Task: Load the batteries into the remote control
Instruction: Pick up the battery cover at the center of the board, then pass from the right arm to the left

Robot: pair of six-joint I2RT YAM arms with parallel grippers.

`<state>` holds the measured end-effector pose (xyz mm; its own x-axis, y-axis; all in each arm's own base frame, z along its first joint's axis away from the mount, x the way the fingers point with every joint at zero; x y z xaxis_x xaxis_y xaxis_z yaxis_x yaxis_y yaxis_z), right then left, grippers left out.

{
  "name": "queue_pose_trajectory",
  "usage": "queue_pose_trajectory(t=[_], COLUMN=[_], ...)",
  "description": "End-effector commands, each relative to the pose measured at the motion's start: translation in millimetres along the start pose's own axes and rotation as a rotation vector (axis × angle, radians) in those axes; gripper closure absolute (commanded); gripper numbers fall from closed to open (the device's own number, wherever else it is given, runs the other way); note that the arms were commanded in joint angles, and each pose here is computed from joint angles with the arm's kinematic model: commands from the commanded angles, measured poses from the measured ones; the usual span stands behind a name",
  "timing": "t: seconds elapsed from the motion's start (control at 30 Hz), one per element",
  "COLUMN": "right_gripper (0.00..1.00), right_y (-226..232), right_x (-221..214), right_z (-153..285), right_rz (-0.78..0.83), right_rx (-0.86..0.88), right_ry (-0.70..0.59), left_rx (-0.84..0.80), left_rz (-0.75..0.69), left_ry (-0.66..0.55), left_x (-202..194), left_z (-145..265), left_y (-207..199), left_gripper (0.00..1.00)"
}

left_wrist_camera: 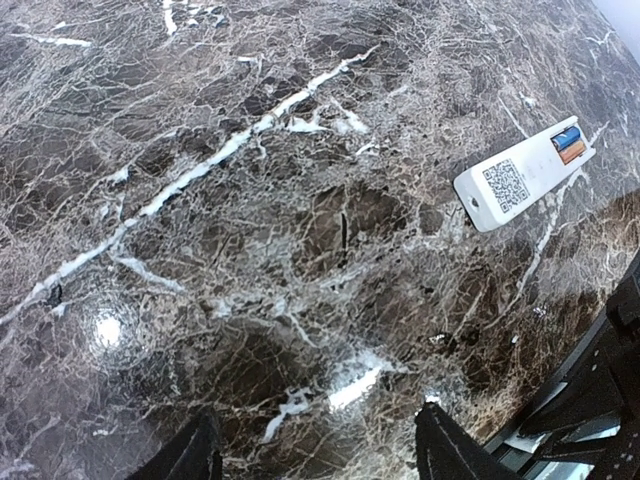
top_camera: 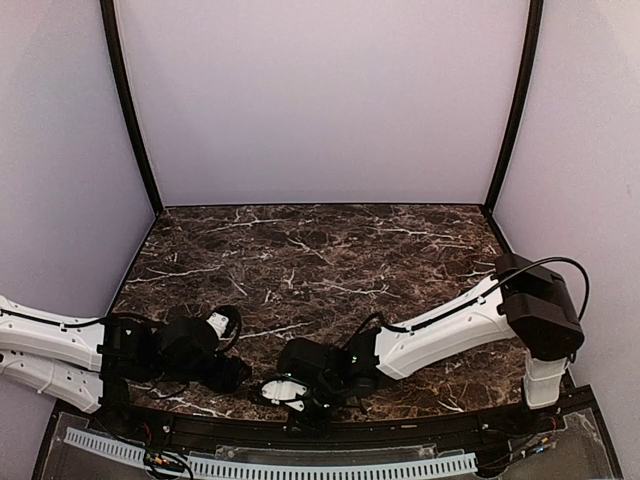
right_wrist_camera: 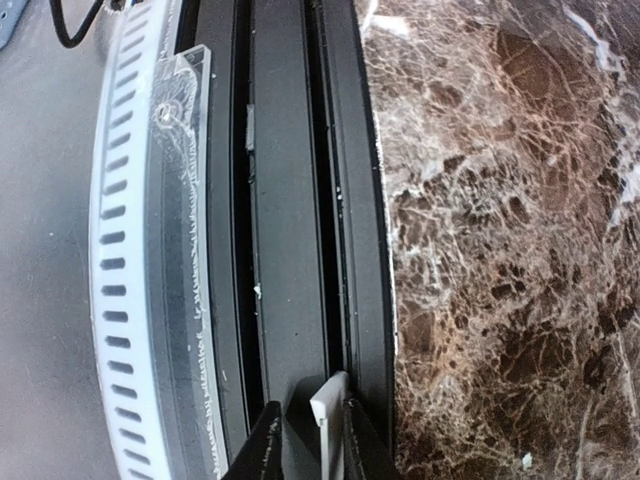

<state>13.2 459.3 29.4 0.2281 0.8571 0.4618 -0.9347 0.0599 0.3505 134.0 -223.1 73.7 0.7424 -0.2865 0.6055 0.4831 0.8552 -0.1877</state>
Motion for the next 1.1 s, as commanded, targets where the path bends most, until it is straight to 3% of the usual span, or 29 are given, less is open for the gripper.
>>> queue_pose_trajectory(t=[0.0,0.23,0.53,1.07], right_gripper=[0.84,1.0,1.0,1.0], right_y=[6,3,6,-19], right_x=[-13,-11,11,86], right_z=[-8,-8,18,143], right_rz=[-0.012,-0.026,-0.034,-0.121], right_rx=[0.05,0.029,-0.01,-0.146], right_ry=[0.051,0.047,-0.023,-0.45], left_rx=[0.045,0.041,0.032,-0.088], left_rz=[-0.007,-0.012,-0.014,-0.122], left_ry=[0.025,0.027,-0.057,-0.271], left_x=[-10,-10,8,61], left_z=[0,-1,14,58], left_y=[13,12,12,-12], left_gripper=[0.35,0.35,0.35,0.39])
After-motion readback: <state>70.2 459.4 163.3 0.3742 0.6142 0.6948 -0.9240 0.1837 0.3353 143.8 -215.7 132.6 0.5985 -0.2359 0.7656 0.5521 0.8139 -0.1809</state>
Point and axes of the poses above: each gripper's point midway between its finger pads, its own z axis back along the fingers, its own y axis along the line the jaws close on, x = y × z, the point moved 1 cm from there along z, back along the fingers, and after that the axes turned 3 degrees about -z, right-handed, at the moved point
